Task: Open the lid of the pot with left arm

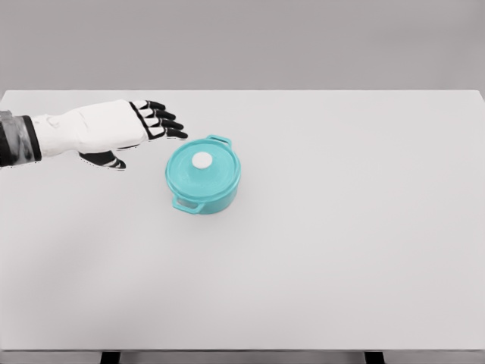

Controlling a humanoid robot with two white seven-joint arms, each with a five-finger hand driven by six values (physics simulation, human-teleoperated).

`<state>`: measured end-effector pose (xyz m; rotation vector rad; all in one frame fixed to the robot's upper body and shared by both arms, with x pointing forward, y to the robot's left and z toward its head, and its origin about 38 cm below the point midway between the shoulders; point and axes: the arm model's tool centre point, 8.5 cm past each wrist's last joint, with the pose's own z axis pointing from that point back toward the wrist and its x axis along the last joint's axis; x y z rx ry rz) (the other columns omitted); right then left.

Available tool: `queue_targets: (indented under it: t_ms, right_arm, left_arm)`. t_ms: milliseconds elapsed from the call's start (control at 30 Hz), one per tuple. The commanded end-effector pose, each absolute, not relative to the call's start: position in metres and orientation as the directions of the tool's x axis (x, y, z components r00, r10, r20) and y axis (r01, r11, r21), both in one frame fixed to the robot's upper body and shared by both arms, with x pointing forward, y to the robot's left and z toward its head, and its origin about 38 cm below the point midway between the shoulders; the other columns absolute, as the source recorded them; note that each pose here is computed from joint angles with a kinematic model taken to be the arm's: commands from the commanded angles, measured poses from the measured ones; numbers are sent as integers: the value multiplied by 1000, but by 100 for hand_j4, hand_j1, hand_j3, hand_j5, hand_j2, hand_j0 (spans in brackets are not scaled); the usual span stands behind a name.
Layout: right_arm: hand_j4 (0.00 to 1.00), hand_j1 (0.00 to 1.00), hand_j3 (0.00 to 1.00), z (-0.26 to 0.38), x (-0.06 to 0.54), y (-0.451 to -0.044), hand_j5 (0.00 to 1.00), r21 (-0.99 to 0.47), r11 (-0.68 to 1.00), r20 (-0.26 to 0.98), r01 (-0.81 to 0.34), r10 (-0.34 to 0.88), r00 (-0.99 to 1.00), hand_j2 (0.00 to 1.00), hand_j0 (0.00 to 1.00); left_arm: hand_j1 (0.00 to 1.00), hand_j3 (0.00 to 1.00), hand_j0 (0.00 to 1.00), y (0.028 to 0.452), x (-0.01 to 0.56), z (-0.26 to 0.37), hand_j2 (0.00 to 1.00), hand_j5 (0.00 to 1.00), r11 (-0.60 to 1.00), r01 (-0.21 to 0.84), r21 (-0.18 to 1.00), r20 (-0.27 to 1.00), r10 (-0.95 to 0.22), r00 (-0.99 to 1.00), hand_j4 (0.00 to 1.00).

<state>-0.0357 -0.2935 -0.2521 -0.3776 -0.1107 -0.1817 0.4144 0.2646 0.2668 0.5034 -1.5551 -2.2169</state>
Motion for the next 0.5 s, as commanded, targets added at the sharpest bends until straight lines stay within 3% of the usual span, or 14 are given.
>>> queue_targets:
  t_ms: [0, 267, 467]
  right_arm:
    - [100, 100, 100, -252, -36, -294, 100, -356, 913, 142, 198, -156, 977, 100, 100]
    - [100, 100, 100, -252, -36, -293, 100, -356, 913, 140, 197, -156, 978, 100, 100]
    - [100, 100, 100, -252, -36, -294, 100, -356, 913, 142, 198, -156, 977, 100, 100]
  left_arm:
    - [100, 100, 100, 244, 412, 247, 100, 100, -341, 121, 932, -54, -462, -885, 100]
    - [100, 100, 100, 182, 413, 240, 100, 100, -333, 67, 941, -60, -358, -932, 100]
    - [100, 100, 100, 181, 419, 253, 100, 100, -343, 33, 939, -98, -357, -929, 100]
